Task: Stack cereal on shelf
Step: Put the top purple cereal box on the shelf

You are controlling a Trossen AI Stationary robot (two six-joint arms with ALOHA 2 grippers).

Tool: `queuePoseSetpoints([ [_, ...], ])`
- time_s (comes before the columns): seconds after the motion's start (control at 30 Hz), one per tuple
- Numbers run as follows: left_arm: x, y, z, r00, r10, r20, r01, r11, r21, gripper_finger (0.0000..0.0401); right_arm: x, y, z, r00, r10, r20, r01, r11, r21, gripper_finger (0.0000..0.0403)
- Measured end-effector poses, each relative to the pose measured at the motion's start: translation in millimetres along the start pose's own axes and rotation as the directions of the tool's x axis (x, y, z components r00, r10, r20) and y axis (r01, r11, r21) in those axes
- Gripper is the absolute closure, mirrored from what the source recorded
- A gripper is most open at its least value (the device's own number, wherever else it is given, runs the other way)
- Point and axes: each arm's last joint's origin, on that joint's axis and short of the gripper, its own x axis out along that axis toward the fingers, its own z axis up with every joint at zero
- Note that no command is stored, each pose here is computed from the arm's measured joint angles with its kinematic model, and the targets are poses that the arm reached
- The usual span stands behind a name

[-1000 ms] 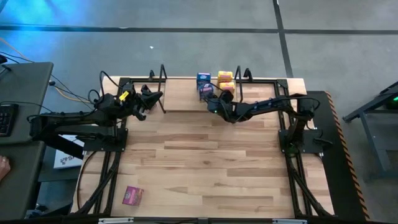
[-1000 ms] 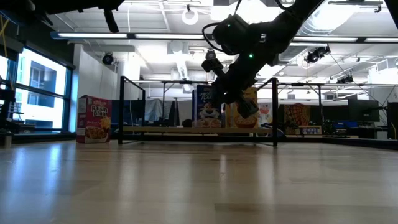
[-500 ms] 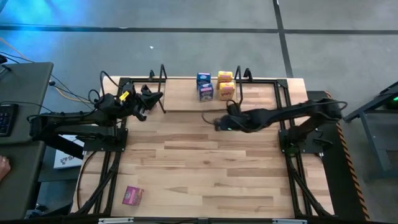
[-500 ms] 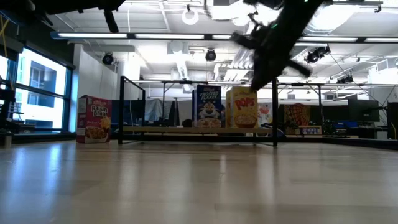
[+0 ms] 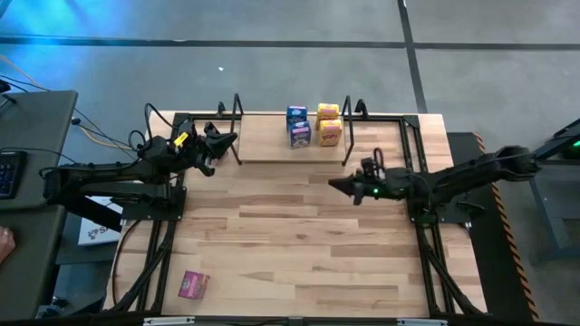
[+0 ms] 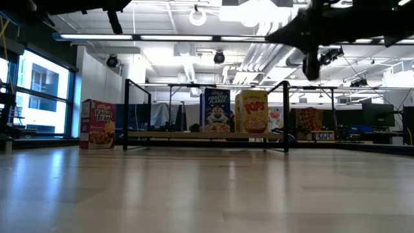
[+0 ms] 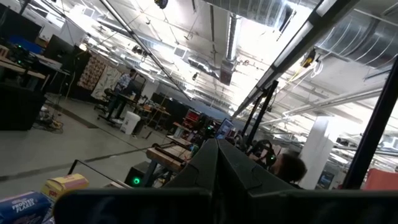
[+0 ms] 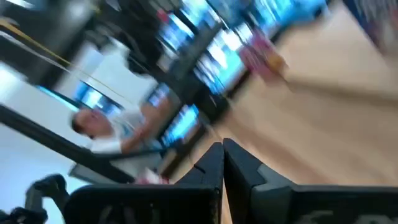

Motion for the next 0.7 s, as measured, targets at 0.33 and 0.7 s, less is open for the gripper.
queuePoseSetpoints([
  [0.33, 0, 1, -2, 1.0, 0.012, -0.026, -0.011, 0.999, 0.04, 0.04, 12, 36, 30, 0.995, 0.086, 0.047, -0.051, 0.861, -0.505, 0.0403],
  [0.7, 1, 6, -6, 0.991, 0.117, -0.07, -0.108, 0.986, 0.123, 0.0344, 17, 51, 40, 0.997, -0.028, -0.07, -0.016, 0.835, -0.55, 0.0403],
])
